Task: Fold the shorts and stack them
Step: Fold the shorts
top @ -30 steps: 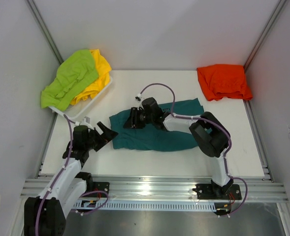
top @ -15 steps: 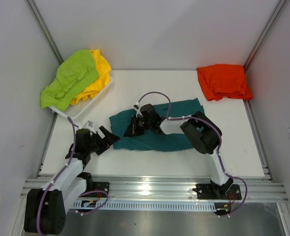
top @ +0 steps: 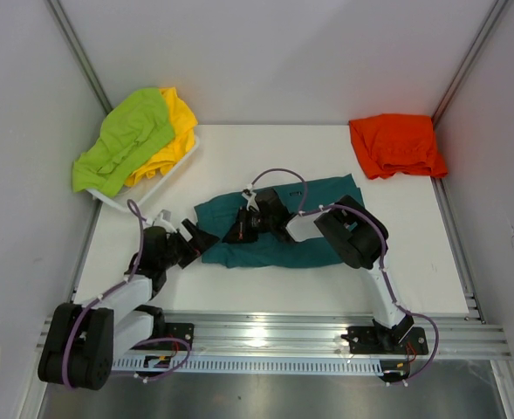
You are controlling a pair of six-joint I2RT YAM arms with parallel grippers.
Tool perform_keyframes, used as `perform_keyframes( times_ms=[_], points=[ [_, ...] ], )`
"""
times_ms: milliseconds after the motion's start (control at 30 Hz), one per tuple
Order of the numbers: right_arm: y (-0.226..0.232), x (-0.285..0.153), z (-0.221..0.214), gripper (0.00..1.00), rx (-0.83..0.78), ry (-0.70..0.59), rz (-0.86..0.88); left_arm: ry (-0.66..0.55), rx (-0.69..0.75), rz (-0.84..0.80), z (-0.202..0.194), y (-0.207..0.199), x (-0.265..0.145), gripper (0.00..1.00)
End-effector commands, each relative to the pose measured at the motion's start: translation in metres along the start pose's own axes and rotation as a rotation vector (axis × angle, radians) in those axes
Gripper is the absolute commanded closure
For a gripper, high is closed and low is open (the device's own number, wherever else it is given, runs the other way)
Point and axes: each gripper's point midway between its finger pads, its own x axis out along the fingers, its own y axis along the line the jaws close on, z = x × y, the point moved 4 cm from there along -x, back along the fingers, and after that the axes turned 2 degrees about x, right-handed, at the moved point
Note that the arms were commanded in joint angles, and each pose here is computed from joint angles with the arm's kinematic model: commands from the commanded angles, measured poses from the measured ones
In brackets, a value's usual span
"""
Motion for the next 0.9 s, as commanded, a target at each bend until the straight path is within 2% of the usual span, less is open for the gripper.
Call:
perform_keyframes(
  times_ms=[0, 267, 400, 433, 600, 867],
  points=[
    [-0.049, 0.005, -0.022, 1.0, 0.053, 0.035, -0.141, 0.061, -0.046, 0.087, -0.024, 0.023, 0.004, 0.01],
    [-0.057, 0.002, -0.024, 1.0, 0.044, 0.035, -0.18, 0.058, -0.075, 0.109, -0.031, 0.034, 0.009, 0.01],
    [-0.055, 0.003, -0.027, 1.0, 0.037, 0.042, -0.176, 0.036, -0.073, 0.095, -0.028, 0.033, 0.012, 0.07],
    [-0.053, 0.003, -0.026, 1.0, 0.029, 0.041, -0.175, 0.022, -0.071, 0.093, -0.026, 0.032, 0.012, 0.12],
    [-0.045, 0.007, -0.035, 1.0, 0.003, 0.048, -0.169, -0.029, -0.073, 0.064, -0.016, 0.026, 0.013, 0.24],
    [-0.037, 0.014, -0.045, 1.0, -0.013, 0.061, -0.161, -0.041, -0.053, 0.014, -0.007, 0.016, 0.024, 0.53]
  ],
)
